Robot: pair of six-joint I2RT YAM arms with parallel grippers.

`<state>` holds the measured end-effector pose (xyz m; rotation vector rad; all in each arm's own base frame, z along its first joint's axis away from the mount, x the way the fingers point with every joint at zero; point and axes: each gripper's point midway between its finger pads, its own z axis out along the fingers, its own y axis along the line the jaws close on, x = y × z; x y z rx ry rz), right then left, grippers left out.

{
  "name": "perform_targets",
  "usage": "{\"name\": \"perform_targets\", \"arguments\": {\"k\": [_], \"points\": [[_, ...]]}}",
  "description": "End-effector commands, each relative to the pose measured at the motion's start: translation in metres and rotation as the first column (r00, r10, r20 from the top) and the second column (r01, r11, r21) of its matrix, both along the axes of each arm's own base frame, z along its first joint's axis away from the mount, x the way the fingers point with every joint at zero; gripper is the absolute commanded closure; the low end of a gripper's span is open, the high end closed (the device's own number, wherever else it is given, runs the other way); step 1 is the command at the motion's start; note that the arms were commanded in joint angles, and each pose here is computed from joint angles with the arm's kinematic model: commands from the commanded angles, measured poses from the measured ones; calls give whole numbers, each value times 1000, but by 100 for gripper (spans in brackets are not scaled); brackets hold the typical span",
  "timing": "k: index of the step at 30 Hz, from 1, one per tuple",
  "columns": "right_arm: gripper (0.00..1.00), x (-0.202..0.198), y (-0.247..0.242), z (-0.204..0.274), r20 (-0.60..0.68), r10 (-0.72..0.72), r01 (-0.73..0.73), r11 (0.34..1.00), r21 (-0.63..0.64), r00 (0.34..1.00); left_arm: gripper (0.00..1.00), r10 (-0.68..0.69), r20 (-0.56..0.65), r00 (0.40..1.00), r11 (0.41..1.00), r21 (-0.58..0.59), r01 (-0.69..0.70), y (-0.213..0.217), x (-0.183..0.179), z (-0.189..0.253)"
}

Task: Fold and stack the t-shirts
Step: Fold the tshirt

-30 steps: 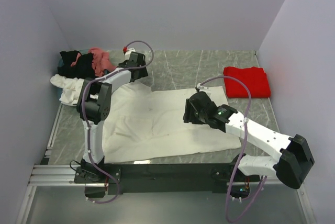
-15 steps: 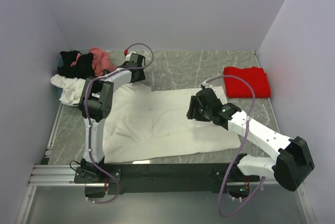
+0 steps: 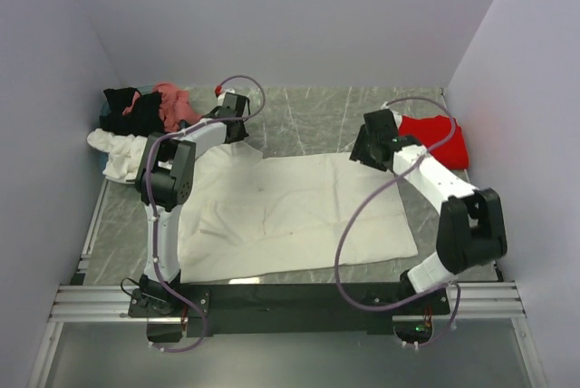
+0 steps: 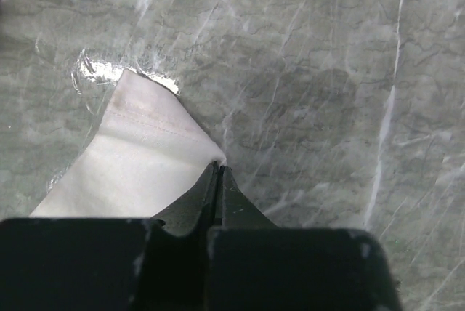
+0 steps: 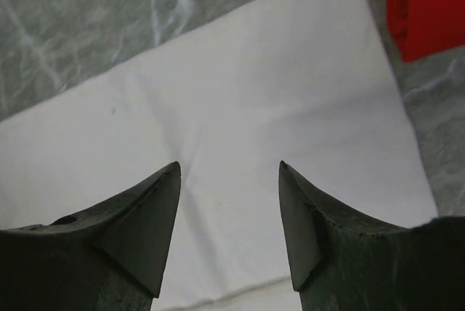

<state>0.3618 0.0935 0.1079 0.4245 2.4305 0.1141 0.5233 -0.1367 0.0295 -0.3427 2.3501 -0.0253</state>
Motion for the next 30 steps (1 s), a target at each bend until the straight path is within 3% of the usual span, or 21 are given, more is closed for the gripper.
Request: {"name": "perform_targets", "arguments": {"k": [1,12,30], "points": [[37,42,-29,11,29,-67,68,996,-54,997,99,-20,37,999,998,-64,22,-8,1,13],[38,109,-69,-34,-84,-175,165,979,-118,981,99,-23,135,991,991,-129,41,-11,-10,54],[41,117,-96,-76,-178,-237,214,967,-136,955,99,-39,203,978,986,-153,71,-8,-29,92]]}}
